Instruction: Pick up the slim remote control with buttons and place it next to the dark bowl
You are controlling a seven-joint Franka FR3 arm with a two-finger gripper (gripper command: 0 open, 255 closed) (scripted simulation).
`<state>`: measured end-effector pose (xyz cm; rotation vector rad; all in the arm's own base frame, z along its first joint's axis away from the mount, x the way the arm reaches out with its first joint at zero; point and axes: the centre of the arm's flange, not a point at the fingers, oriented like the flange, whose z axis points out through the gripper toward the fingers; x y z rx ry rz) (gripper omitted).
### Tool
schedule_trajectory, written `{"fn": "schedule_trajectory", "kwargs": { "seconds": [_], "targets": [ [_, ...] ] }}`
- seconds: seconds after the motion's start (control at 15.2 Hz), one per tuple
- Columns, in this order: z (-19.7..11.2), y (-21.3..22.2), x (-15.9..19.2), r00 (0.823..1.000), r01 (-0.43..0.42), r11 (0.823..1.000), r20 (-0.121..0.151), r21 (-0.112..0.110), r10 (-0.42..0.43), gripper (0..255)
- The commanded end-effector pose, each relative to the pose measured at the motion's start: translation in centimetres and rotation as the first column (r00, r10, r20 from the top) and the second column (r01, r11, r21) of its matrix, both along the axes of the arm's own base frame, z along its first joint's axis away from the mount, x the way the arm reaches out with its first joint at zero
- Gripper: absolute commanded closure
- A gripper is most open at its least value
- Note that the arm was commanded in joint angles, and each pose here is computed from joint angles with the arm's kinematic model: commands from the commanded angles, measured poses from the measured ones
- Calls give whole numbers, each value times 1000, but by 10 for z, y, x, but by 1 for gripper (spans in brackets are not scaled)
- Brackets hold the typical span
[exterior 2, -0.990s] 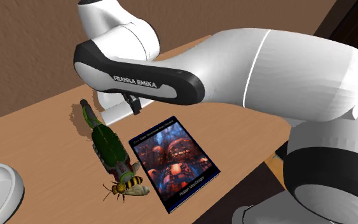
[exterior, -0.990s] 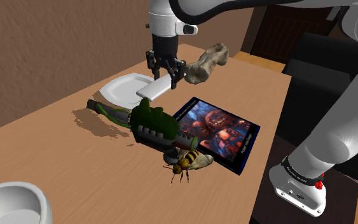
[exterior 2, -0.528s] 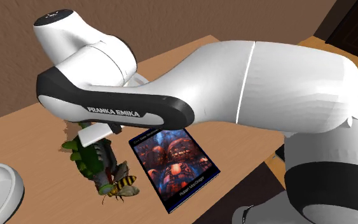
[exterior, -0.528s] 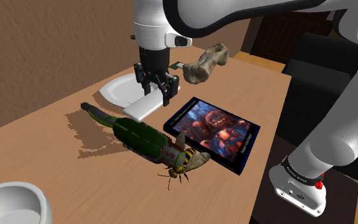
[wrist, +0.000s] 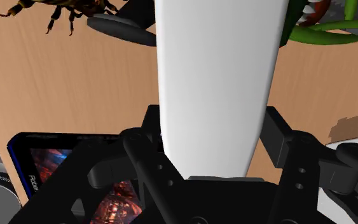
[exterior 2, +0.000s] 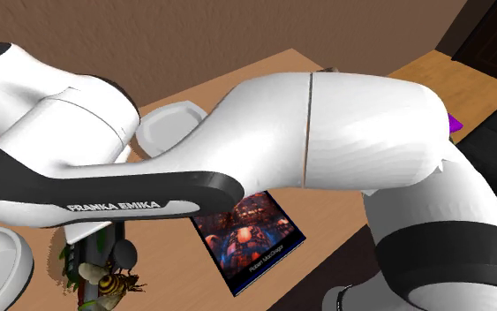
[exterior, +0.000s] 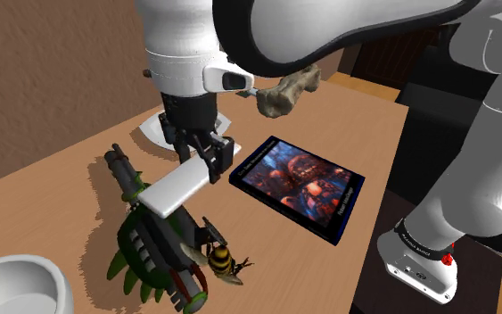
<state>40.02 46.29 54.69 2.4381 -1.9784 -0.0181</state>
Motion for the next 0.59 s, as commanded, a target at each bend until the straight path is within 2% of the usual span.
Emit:
{"fn": "schedule_trajectory", "kwargs": {
  "seconds": [0.0, 0.53],
  "targets": [
    [-1, 23, -15, 1000, 2, 1000, 1, 0, -2, 255],
    [0, 112, -71, 1000, 2, 1000, 1, 0, -2, 255]
  ]
}}
